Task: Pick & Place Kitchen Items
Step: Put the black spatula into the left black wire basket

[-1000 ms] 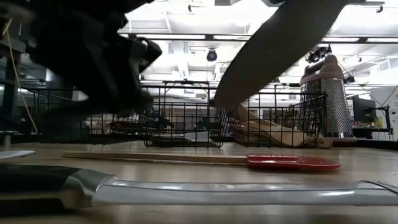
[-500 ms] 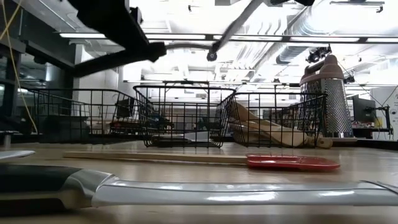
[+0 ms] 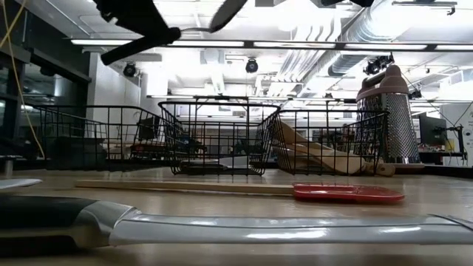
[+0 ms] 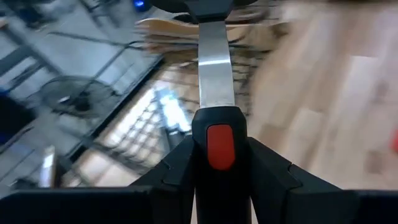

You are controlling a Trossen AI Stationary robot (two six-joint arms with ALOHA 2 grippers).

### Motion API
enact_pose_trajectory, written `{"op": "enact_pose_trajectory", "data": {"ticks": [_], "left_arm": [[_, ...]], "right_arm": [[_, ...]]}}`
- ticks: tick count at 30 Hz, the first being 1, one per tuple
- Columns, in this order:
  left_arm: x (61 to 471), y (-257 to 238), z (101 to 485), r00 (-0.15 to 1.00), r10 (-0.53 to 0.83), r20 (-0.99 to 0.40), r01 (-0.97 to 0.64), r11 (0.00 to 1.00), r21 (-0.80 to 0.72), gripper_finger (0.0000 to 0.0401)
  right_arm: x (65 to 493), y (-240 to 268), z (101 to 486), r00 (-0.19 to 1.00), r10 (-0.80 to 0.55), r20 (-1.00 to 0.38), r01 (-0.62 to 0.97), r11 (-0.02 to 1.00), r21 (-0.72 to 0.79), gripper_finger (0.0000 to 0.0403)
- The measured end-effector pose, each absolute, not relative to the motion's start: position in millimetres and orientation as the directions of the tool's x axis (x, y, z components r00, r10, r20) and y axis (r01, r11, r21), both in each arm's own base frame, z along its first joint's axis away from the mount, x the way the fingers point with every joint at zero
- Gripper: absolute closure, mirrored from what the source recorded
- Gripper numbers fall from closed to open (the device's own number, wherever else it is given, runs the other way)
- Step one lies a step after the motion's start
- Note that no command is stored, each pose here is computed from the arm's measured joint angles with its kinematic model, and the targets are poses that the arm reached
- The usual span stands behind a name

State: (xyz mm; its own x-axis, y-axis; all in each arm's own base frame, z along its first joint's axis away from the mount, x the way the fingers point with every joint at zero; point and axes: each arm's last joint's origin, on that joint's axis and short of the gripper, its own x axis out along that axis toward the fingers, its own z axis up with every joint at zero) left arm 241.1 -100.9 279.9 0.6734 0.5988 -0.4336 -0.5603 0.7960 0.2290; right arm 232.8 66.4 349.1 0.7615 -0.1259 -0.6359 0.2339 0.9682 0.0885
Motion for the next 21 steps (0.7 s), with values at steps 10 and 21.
{"op": "enact_pose_trajectory", "data": {"ticks": [10,21], "left_arm": [[225.4,-54.6,279.7,0.472,0.738,-0.482,-0.705,0.644,0.296,0.0296],[220.1,0.8,275.7,0.212,0.834,-0.509,-0.785,0.455,0.419,0.0296]], "right_arm": [[232.9,66.5,349.1,0.762,-0.126,-0.636,0.229,0.970,0.082,0.0254],[232.9,66.4,349.1,0.762,-0.126,-0.636,0.224,0.972,0.075,0.0254]]}}
